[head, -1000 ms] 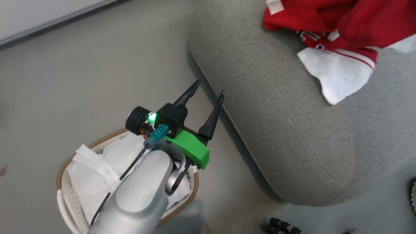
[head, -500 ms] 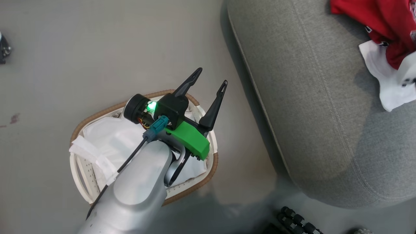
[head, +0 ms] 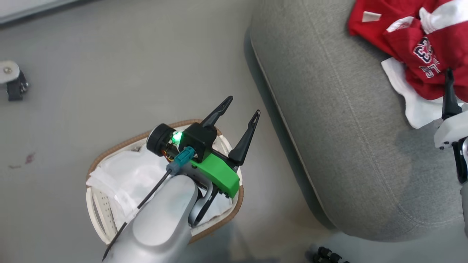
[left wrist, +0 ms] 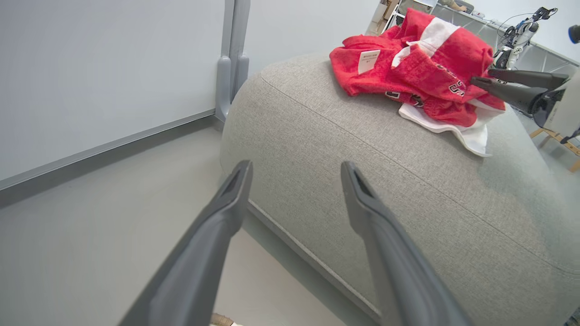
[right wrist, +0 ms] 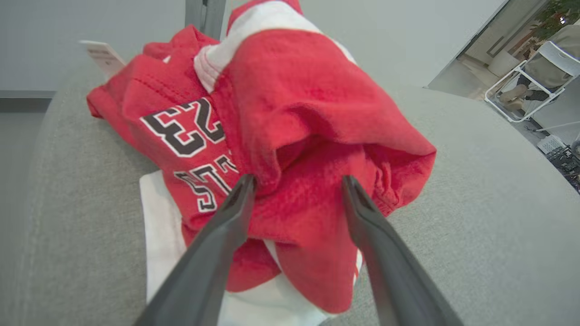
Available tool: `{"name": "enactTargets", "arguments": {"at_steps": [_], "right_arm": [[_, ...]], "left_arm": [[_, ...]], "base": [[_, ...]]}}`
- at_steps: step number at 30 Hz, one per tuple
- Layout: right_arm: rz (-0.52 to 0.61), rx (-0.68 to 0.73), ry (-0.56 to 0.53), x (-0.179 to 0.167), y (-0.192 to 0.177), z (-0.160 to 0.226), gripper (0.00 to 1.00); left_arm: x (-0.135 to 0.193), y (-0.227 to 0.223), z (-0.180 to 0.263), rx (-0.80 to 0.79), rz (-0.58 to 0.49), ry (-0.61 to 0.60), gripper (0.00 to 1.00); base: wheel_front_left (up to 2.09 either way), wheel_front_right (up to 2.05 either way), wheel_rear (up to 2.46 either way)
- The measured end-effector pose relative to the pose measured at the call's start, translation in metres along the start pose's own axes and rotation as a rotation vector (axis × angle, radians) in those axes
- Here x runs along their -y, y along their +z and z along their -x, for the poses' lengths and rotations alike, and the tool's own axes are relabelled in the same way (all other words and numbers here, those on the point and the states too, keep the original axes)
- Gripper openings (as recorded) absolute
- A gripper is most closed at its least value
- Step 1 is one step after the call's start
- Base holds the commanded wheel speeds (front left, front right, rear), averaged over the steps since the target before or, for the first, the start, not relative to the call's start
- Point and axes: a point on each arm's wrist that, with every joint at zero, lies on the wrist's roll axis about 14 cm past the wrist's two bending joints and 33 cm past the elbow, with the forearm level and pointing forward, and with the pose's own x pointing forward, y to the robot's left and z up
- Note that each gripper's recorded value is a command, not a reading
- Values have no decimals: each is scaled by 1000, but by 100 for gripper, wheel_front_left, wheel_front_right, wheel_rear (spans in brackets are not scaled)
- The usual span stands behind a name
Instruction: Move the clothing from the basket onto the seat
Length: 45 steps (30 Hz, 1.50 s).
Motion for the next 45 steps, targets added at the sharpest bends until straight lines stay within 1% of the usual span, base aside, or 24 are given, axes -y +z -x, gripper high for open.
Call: {"name": "enactTargets", "arguments": {"at_steps": [7,11,15,17,20,25,27,35,41,45], "right_arm": [[-63,98,-34,15,27,33,100],[-105,149,-48,21,41,51,100],[-150,206,-49,23,56,63,100],[-207,240,-56,21,64,70,100],[-242,265,-40,14,70,78,100],[-287,284,29,-17,78,81,100],[-303,284,76,-37,80,81,100],[-354,291,261,-115,98,80,100],[-368,294,372,-160,109,82,100],[-380,291,420,-179,111,84,100]], "left_arm": [[28,16,11,16,-27,-20,100],[39,25,19,27,-40,-12,100],[44,32,29,36,-56,9,100],[47,35,35,43,-62,23,100],[43,42,45,61,-73,59,100],[28,46,67,76,-72,149,100],[16,50,78,90,-67,205,100],[-44,65,135,148,-68,482,100],[-84,70,189,179,-62,694,100],[-99,72,221,198,-58,806,100]], "base": [[0,0,0],[0,0,0],[0,0,0],[0,0,0],[0,0,0],[0,0,0],[0,0,0],[0,0,0],[0,0,0],[0,0,0]]}}
